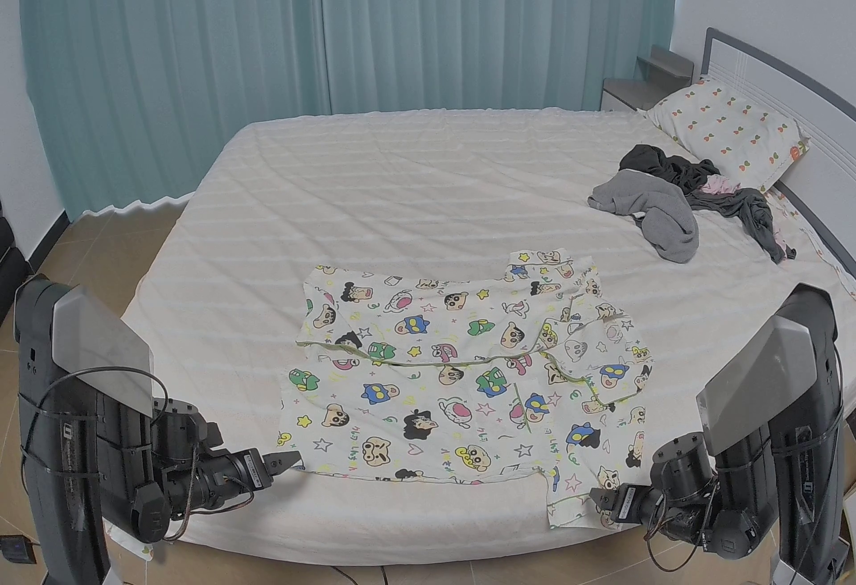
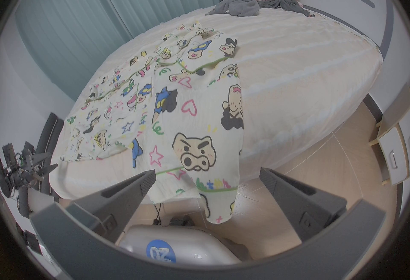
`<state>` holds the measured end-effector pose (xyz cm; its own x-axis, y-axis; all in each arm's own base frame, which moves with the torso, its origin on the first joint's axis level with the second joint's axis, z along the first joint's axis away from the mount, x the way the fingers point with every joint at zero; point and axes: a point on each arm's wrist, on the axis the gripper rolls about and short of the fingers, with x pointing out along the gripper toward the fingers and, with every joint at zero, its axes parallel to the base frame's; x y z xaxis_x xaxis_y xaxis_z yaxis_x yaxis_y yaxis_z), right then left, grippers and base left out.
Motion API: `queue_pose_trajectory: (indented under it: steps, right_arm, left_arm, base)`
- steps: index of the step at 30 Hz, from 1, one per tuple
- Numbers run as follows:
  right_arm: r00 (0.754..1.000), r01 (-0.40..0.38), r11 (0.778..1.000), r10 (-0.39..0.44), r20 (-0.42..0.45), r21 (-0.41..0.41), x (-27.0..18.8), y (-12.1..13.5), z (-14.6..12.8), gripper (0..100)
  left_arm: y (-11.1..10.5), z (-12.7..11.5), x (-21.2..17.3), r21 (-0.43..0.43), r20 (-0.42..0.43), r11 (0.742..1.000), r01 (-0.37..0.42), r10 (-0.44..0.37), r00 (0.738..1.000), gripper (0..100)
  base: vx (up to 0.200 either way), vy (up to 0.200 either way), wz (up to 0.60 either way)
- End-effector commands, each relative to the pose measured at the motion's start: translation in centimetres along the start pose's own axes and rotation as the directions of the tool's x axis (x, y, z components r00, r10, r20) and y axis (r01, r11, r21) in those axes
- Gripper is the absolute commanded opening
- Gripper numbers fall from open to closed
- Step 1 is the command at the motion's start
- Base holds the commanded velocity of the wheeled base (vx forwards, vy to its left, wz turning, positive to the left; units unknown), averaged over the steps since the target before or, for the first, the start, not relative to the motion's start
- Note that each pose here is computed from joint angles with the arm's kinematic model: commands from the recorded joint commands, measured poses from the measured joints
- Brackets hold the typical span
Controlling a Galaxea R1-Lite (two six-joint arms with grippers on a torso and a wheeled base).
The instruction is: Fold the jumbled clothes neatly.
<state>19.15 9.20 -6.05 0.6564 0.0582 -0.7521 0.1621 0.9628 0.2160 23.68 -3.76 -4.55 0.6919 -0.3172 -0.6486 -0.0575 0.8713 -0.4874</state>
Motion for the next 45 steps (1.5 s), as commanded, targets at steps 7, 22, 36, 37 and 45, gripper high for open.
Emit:
queue_pose_trajectory:
  steps: [7,22,36,37,45]
  right_arm:
    - [1.000,-0.011,1.000,0.011,0.020,-0.017,1.9,0.4,0.1,0]
    - [0.999,-0.012,0.999,0.010,-0.047,-0.041,0.2,-0.3,-0.6,0]
    - [0.993,0.032,0.994,-0.043,-0.106,-0.103,0.1,-1.0,-1.2,0]
    - [0.993,0.030,0.994,-0.042,-0.107,-0.107,0.1,-1.0,-1.2,0]
    - [0.994,0.027,0.994,-0.038,-0.102,-0.106,0.0,-0.9,-1.2,0]
  left_arm:
    - [0.0,0.0,0.3,-0.001,0.003,1.000,0.007,-0.007,1.000,100]
    - [0.0,0.1,0.5,0.003,0.013,1.000,0.007,-0.007,1.000,100]
    - [-0.4,1.7,2.1,-0.010,0.118,1.000,-0.013,0.014,0.993,100]
    - [-0.9,1.9,2.7,-0.013,0.130,1.000,0.006,-0.004,0.992,100]
    - [-1.5,0.8,4.7,0.025,0.107,1.000,-0.001,-0.002,0.994,100]
  base:
    - [0.000,0.000,0.00]
    - [0.000,0.000,0.00]
    - [0.000,0.000,0.00]
    - [0.000,0.000,0.00]
    - [0.000,0.000,0.00]
